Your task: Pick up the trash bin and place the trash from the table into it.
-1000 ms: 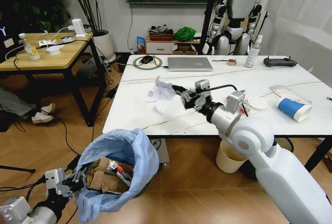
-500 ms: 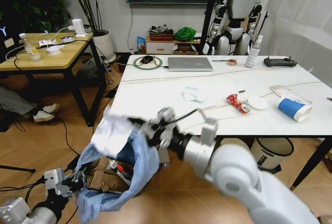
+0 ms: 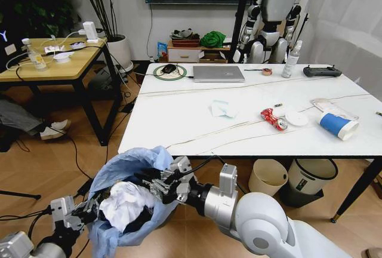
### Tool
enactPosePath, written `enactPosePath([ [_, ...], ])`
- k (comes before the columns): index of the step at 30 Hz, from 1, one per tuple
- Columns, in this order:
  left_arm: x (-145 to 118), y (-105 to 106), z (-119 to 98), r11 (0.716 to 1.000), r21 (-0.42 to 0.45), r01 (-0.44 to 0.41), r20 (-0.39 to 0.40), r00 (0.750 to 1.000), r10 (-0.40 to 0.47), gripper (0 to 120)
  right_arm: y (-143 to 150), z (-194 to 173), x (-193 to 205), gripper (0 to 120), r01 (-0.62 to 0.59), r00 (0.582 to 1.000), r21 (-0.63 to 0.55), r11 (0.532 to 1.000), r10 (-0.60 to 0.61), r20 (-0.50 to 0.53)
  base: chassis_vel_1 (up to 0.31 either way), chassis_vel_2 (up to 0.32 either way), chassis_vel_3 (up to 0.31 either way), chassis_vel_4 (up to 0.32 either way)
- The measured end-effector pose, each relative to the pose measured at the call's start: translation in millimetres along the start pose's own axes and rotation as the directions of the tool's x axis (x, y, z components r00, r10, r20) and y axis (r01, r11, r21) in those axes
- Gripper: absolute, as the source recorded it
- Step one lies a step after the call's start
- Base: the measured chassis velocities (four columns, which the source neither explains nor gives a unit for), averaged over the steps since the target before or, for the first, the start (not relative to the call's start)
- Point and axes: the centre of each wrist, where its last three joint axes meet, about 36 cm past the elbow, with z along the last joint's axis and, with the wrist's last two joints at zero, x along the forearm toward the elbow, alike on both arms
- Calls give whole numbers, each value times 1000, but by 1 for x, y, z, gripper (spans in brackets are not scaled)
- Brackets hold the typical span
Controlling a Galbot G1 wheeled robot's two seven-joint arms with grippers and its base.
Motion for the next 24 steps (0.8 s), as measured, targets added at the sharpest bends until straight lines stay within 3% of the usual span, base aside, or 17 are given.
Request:
enactPosePath([
  [8,-2,4,10,1000,12,16,-39,999,-15,0,-26,-37,20,62,-161,978,63,985,151,141,0,0,0,0],
  [11,-4,3,10,1000,11,11,-39,999,-11,0,-48,-50,30,73,-292,945,71,954,276,174,0,0,0,0],
  [15,-6,3,8,1000,2,3,-32,999,-3,0,-90,-60,38,90,-469,871,88,879,444,209,0,0,0,0],
  [16,-6,3,8,1000,2,3,-32,999,-3,0,-90,-60,38,90,-469,871,88,879,444,209,0,0,0,0],
  [18,-8,3,6,1000,-5,-7,-27,1000,6,0,-123,-65,40,97,-549,826,86,832,523,213,0,0,0,0],
  [21,-9,3,3,1000,-11,-16,-24,1000,16,0,-175,-70,39,100,-650,756,109,752,625,197,0,0,0,0],
  [24,-9,3,3,1000,-13,-17,-23,1000,16,0,-199,-73,35,100,-685,727,132,717,658,198,0,0,0,0],
])
